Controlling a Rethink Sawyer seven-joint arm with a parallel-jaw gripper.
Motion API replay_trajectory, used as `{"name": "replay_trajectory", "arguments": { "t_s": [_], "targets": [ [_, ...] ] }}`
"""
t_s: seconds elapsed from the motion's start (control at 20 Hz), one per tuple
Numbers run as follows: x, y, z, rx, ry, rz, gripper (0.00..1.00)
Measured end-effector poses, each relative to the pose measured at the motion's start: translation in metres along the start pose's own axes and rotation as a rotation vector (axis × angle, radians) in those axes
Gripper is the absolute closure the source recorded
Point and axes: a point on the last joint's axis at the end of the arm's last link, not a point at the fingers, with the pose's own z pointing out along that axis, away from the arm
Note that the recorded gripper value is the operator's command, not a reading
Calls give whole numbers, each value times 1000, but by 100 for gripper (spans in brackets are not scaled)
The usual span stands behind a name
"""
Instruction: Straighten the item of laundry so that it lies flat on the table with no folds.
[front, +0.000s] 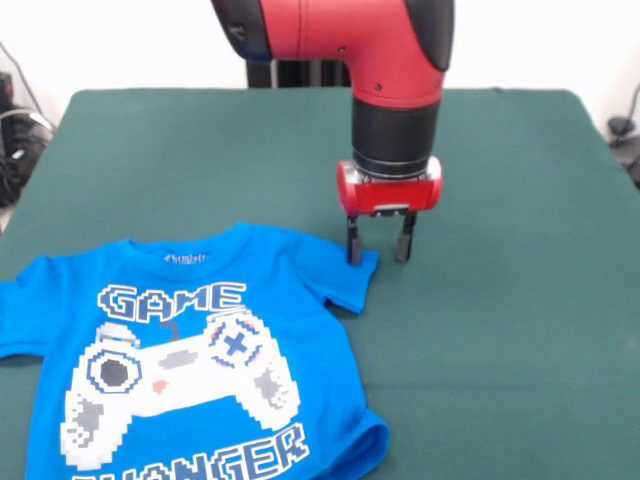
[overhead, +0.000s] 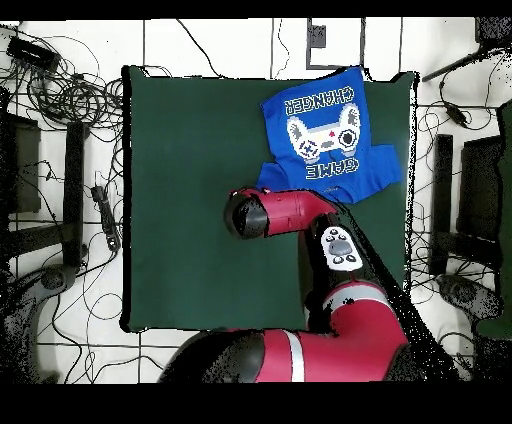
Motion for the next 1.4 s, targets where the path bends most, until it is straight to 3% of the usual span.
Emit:
{"name": "replay_trajectory", "arguments": {
  "t_s": [0.6, 1.4],
  "targets": [
    [-6, -48, -13, 20, -19, 68, 0],
    [-12, -51, -21, 27, -34, 68, 0]
  ]
}}
